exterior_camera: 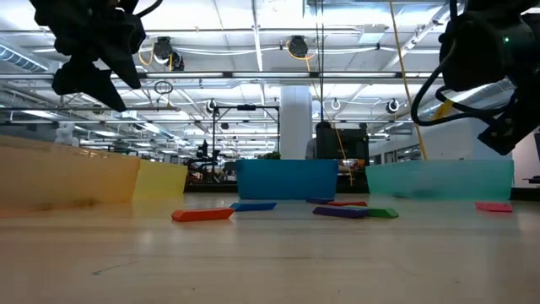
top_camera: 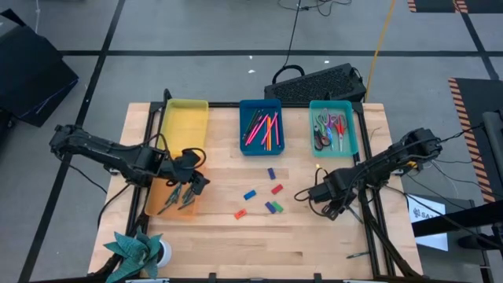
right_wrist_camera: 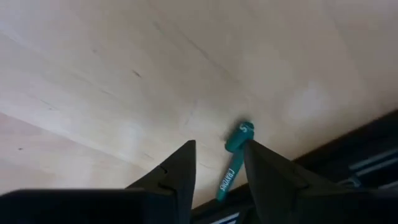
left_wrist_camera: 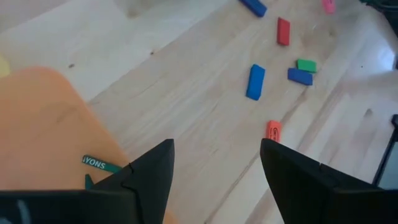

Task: Sort crayons/erasers/pens/pencils in bins
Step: Put the top green crayon into the orange bin

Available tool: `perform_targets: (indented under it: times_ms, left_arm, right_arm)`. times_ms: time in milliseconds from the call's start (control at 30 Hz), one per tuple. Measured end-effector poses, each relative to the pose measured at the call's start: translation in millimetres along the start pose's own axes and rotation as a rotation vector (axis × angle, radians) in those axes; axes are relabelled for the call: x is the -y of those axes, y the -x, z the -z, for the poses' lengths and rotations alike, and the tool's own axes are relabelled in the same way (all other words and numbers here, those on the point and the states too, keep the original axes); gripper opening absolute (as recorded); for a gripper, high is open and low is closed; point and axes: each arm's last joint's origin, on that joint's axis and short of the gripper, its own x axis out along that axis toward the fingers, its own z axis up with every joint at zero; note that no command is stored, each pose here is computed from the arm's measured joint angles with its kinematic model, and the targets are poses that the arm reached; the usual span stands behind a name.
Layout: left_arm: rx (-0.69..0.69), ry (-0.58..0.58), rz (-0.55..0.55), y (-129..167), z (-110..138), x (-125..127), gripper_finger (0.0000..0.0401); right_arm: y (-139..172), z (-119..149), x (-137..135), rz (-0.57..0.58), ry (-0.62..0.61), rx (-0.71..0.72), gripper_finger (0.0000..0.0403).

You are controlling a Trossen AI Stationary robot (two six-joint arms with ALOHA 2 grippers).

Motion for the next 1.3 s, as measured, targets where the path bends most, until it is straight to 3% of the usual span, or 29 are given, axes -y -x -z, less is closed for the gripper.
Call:
perform_targets:
  times_ms: [733, 1100, 1300]
  left_arm:
    - [0.012, -0.070, -0.006, 0.0, -0.4, -0.1, 0.0241]
    - [0.011, -0.076, -0.006, 0.0, -0.3, -0.1, 0.0241]
    - [0.029, -0.121, 0.015, -0.2, -2.3, 1.9, 0.0241]
  right_arm:
    - [-20.2, -5.1, 5.2, 0.106, -0.022, -0.037, 0.0089]
    - [-21.0, -8.0, 1.1, 0.068, -0.002, 0.000, 0.0089]
    - [-0.4, -1.1, 3.3, 0.209, 0.095, 0.009, 0.0089]
